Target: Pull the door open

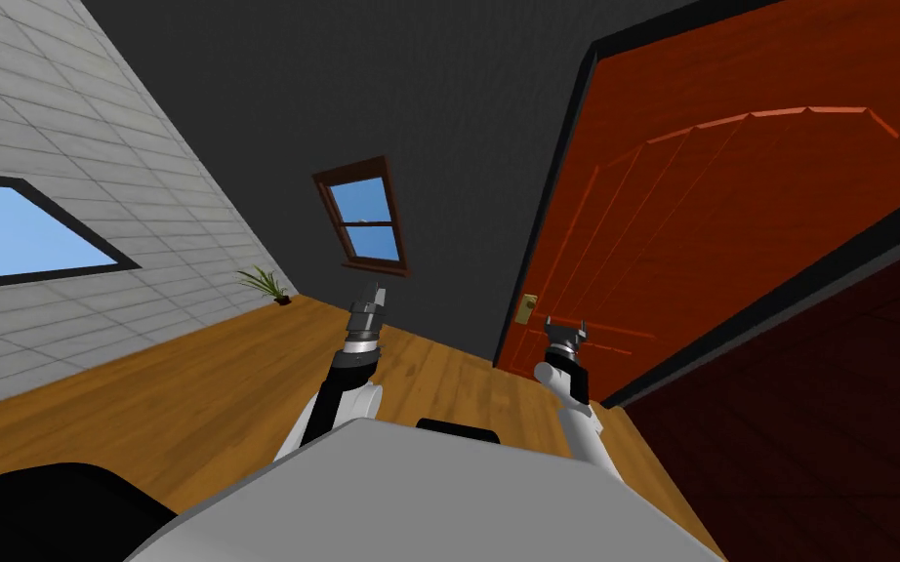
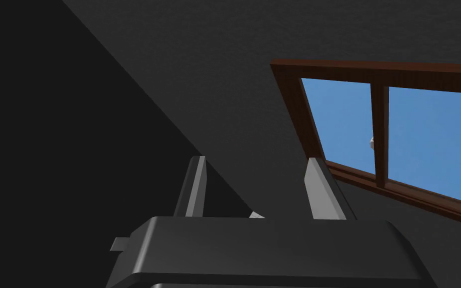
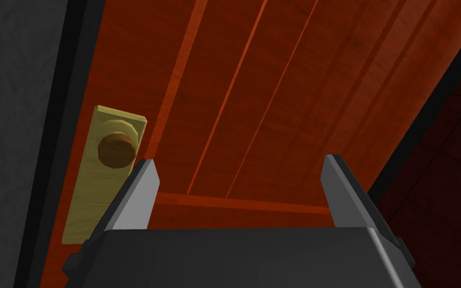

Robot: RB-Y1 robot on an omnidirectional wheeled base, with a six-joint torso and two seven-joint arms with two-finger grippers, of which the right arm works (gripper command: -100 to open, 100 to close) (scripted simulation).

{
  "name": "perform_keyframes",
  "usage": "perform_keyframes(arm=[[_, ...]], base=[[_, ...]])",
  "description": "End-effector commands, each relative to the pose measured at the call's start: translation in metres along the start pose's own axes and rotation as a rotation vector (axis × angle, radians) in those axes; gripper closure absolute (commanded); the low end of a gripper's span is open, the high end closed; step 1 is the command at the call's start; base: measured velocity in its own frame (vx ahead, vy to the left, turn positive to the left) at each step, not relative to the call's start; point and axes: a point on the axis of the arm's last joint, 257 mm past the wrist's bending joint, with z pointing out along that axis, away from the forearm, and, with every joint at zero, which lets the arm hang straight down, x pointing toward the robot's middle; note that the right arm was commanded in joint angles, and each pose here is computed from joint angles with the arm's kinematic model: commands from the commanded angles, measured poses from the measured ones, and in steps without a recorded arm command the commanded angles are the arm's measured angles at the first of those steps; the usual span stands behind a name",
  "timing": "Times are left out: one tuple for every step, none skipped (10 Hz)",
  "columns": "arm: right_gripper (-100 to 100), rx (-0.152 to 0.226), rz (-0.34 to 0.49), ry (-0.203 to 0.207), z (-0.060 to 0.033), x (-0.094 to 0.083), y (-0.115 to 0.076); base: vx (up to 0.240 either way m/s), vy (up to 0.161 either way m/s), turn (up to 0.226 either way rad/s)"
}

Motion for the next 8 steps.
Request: perform_keyframes(arm=[[-100, -0.006, 0.034, -0.026, -0.0003, -0.009, -0.001], [-100, -0.013, 0.073, -0.057, 0.0007, -0.020, -0.004], [-100, -0.016, 0.092, -0.072, 0.0009, -0.025, -0.005], [-100, -0.020, 0.111, -0.087, 0.0010, -0.030, -0.007], [-100, -0.027, 0.149, -0.117, 0.0010, -0.041, -0.010], [-100, -0.031, 0.167, -0.132, 0.0008, -0.045, -0.012], [-100, -0.034, 0.184, -0.145, 0.0004, -0.050, -0.014], [-100, -0.037, 0.201, -0.159, -0.0001, -0.054, -0.016]], base=[[-0.034, -0.118, 0.264], [-0.048, -0.143, 0.392], [-0.023, -0.165, 0.245], [-0.033, -0.131, 0.163], [-0.074, -0.152, 0.317], [-0.072, -0.180, 0.341], [-0.060, -0.148, 0.180], [-0.045, -0.116, 0.133]])
